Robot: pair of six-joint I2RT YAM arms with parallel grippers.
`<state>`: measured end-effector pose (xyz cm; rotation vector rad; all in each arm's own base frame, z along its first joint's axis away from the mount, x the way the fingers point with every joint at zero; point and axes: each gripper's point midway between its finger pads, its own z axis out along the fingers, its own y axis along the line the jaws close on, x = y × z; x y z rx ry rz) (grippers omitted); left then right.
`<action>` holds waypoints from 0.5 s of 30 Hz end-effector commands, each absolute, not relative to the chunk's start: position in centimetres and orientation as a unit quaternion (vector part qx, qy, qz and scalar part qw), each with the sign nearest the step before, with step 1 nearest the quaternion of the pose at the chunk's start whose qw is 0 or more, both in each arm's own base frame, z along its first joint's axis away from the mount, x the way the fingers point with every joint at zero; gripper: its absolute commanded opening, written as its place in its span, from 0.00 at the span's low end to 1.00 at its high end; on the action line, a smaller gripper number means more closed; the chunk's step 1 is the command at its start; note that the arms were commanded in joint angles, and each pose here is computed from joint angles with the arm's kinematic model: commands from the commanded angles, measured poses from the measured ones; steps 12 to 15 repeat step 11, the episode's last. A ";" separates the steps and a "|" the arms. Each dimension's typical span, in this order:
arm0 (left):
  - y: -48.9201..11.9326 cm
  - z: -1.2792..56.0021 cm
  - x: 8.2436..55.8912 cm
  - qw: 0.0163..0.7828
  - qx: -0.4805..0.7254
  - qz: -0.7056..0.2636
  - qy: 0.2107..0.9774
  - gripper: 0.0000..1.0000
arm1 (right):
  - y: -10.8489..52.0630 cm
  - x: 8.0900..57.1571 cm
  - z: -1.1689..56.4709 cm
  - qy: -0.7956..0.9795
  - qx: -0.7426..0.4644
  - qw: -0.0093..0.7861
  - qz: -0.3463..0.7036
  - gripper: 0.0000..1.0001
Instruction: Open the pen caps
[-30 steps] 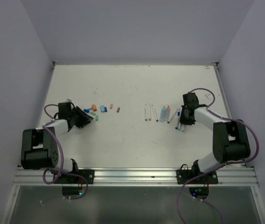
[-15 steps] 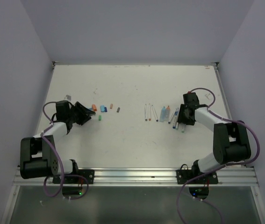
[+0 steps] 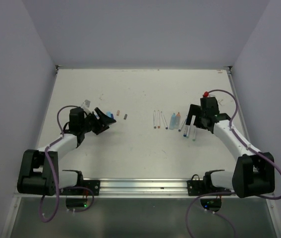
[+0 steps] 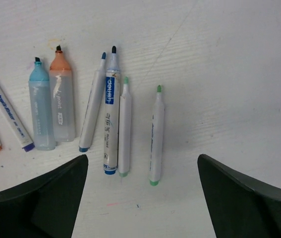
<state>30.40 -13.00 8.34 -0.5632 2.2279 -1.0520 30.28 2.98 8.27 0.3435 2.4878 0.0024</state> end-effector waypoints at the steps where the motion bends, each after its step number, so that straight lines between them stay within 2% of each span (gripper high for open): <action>1: -15.3 10.1 30.0 0.314 -0.174 -0.434 0.826 0.71 | 4.3 29.3 9.5 0.945 0.108 0.308 0.023 0.99; 7: -16.0 11.4 28.7 0.325 -0.157 -0.455 0.814 0.75 | 8.4 27.0 8.2 0.958 0.048 0.280 0.045 0.99; 11: -16.8 12.0 26.6 0.325 -0.142 -0.492 0.795 0.80 | 12.0 25.6 8.2 0.950 0.014 0.286 0.128 0.99; 15: -16.8 12.0 26.6 0.325 -0.142 -0.492 0.795 0.80 | 12.0 25.6 8.2 0.950 0.014 0.286 0.128 0.99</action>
